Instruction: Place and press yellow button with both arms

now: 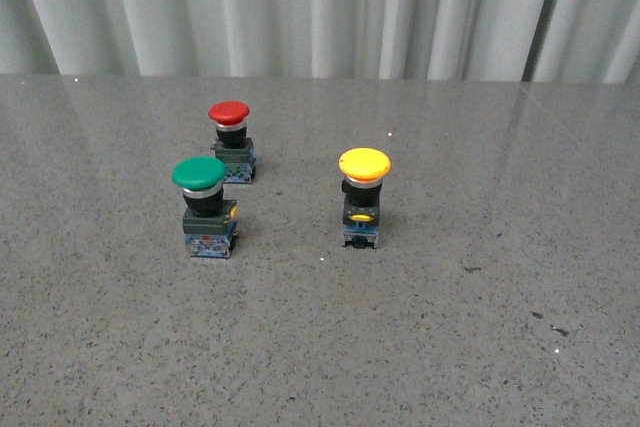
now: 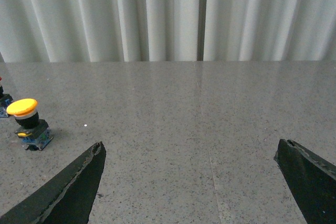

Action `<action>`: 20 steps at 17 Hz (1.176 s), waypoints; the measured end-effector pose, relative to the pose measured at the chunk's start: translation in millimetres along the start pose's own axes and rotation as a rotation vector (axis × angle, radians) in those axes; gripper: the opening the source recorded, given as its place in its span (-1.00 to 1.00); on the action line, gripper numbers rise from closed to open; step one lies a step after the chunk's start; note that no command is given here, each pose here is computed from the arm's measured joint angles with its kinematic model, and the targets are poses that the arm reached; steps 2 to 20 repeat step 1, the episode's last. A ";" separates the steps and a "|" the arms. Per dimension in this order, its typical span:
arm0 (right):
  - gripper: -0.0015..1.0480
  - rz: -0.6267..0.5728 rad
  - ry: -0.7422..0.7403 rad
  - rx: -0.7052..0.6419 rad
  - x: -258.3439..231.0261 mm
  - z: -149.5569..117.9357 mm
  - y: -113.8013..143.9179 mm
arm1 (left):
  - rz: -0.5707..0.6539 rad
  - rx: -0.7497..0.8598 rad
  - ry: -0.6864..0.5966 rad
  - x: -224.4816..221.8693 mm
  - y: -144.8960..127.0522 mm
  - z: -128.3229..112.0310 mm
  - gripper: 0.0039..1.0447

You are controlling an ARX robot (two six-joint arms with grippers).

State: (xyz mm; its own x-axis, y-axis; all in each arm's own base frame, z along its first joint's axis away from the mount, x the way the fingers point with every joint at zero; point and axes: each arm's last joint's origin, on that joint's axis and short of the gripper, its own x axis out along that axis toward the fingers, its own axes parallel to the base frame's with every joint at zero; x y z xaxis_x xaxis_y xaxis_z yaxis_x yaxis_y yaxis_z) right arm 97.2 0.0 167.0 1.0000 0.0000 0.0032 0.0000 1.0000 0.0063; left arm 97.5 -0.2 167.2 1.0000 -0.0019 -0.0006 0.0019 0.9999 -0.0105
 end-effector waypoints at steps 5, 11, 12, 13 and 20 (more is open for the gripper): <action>0.88 0.000 0.000 0.000 0.0 0.0 0.0 | 0.000 0.000 0.000 0.0 0.0 0.0 0.88; 0.88 0.000 0.000 0.000 0.0 0.0 0.0 | 0.000 0.000 0.000 0.0 0.0 0.0 0.88; 0.88 0.000 0.000 0.000 0.0 0.0 0.0 | 0.000 0.000 0.000 0.0 0.0 0.0 0.88; 0.88 0.000 0.000 0.000 0.0 0.0 0.0 | 0.000 0.000 0.000 0.0 0.0 0.0 0.88; 0.88 0.000 0.000 0.000 0.0 0.0 0.0 | 0.000 0.000 0.000 0.0 0.0 0.0 0.88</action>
